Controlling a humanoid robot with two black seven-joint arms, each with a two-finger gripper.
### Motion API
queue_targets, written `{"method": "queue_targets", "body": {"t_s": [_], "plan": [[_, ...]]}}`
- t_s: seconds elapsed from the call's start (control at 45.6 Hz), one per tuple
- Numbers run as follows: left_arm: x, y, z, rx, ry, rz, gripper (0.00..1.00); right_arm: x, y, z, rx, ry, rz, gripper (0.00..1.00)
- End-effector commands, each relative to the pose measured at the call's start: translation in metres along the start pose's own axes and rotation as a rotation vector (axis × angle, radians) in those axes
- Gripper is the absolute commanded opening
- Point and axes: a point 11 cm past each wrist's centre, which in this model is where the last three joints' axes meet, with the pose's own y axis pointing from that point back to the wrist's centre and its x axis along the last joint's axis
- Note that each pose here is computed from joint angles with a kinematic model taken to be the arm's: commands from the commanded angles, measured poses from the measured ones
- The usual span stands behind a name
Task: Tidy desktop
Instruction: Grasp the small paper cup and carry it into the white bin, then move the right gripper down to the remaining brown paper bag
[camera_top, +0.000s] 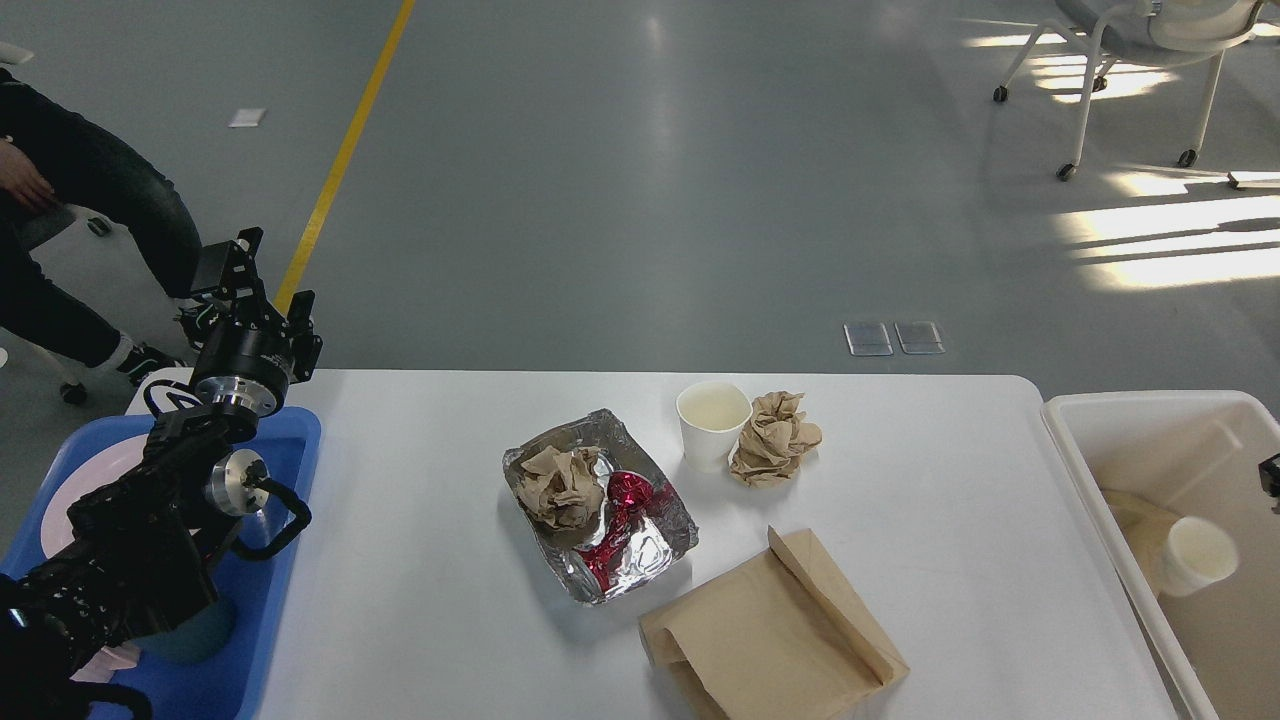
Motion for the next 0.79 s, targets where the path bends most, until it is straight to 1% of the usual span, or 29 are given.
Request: {"method": "queue_targets", "body": {"t_s": [0.0, 0.088, 0.263, 0.351, 0.526, 0.658, 0.768], "plan": [[0.000, 0.000, 0.000, 0.000, 0.000, 0.000, 0.97, -0.004, -0.001, -0.001, 0.000, 0.002, -0.013, 1.00], [0.000, 0.000, 0.000, 0.000, 0.000, 0.000, 0.97, -0.009, 0.001, -0.012, 0.019, 0.012, -0.025, 1.00], [0.000, 0.000, 0.000, 0.000, 0.000, 0.000, 0.97, -0.001, 0.015, -0.059, 0.097, 0.042, -0.008, 1.00], [-0.001, 0.000, 0.000, 0.001, 0.001, -0.001, 0.97, 0.000, 0.027, -0.091, 0.145, 0.087, 0.007, 1.00], [0.000, 0.000, 0.000, 0.000, 0.000, 0.000, 0.97, -0.006, 0.073, -0.162, 0.278, 0.120, -0.050, 1.00], [0.000, 0.000, 0.000, 0.000, 0.000, 0.000, 0.97, -0.031, 0.117, -0.208, 0.382, 0.175, -0.173, 1.00], [0.000, 0.000, 0.000, 0.000, 0.000, 0.000, 0.97, -0.062, 0.145, -0.224, 0.421, 0.251, -0.290, 1.00]]}}
